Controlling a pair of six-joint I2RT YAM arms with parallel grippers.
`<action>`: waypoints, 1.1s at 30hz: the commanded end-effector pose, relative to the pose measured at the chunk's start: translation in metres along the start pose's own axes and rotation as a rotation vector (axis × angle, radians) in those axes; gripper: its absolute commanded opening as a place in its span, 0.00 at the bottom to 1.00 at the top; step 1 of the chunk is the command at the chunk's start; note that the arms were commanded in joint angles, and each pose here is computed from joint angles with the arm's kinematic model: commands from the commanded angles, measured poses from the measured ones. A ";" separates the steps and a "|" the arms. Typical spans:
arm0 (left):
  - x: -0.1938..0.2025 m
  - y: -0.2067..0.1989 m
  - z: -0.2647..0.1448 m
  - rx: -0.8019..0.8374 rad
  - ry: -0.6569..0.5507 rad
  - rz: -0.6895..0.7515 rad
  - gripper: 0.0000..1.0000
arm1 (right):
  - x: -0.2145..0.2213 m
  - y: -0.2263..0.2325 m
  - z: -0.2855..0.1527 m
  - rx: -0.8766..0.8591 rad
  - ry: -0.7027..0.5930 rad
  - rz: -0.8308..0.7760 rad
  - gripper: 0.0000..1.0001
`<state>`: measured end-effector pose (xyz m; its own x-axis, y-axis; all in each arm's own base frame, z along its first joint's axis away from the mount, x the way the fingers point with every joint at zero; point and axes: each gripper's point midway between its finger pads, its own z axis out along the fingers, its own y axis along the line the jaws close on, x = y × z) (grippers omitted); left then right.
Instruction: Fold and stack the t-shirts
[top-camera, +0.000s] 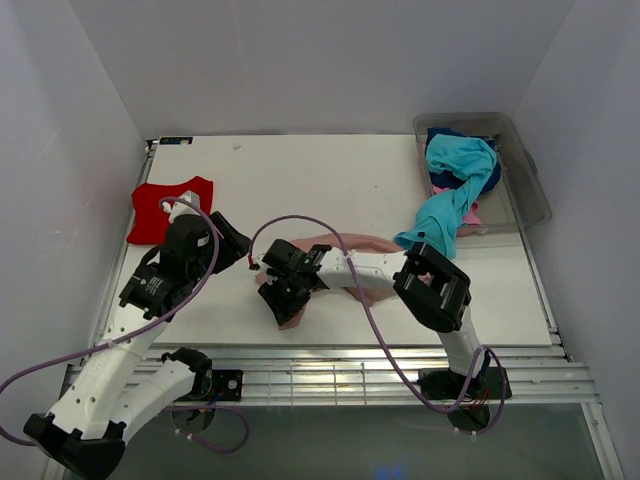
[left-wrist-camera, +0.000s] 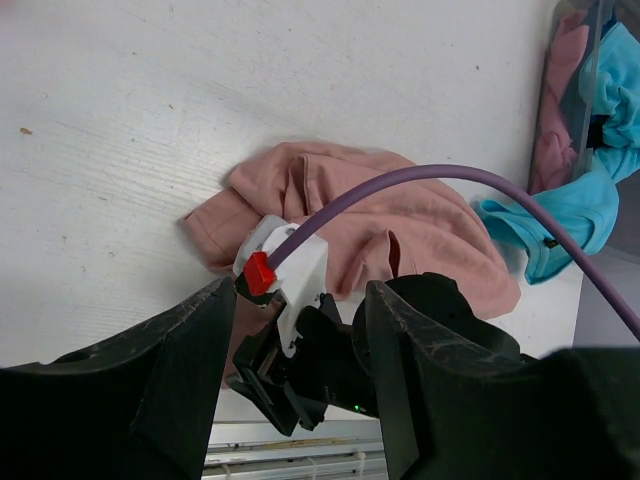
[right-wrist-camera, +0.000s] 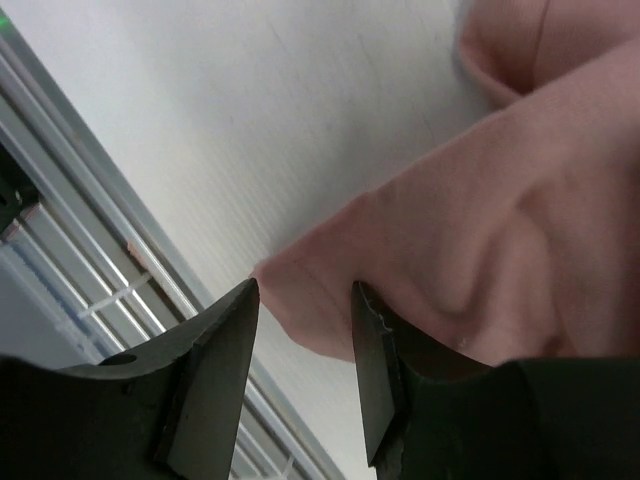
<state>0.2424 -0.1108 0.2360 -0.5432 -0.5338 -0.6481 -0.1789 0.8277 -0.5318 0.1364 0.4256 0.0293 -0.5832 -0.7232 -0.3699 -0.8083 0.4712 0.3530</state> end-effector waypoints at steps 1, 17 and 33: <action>0.000 -0.002 -0.006 0.025 -0.007 -0.001 0.66 | -0.003 0.003 0.018 0.022 -0.008 -0.026 0.49; -0.010 0.001 -0.024 0.022 -0.049 -0.009 0.66 | 0.056 -0.042 0.064 0.475 0.163 -0.107 0.31; -0.044 0.006 -0.051 -0.017 -0.180 -0.041 0.66 | -0.053 -0.018 -0.061 0.572 -0.160 -0.008 0.08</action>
<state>0.2207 -0.0862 0.2665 -0.4619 -0.5568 -0.6904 -0.1881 0.8222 -0.5373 0.1554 0.4520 0.0291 -0.5095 -0.7161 -0.4771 -0.7858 0.6131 -0.0810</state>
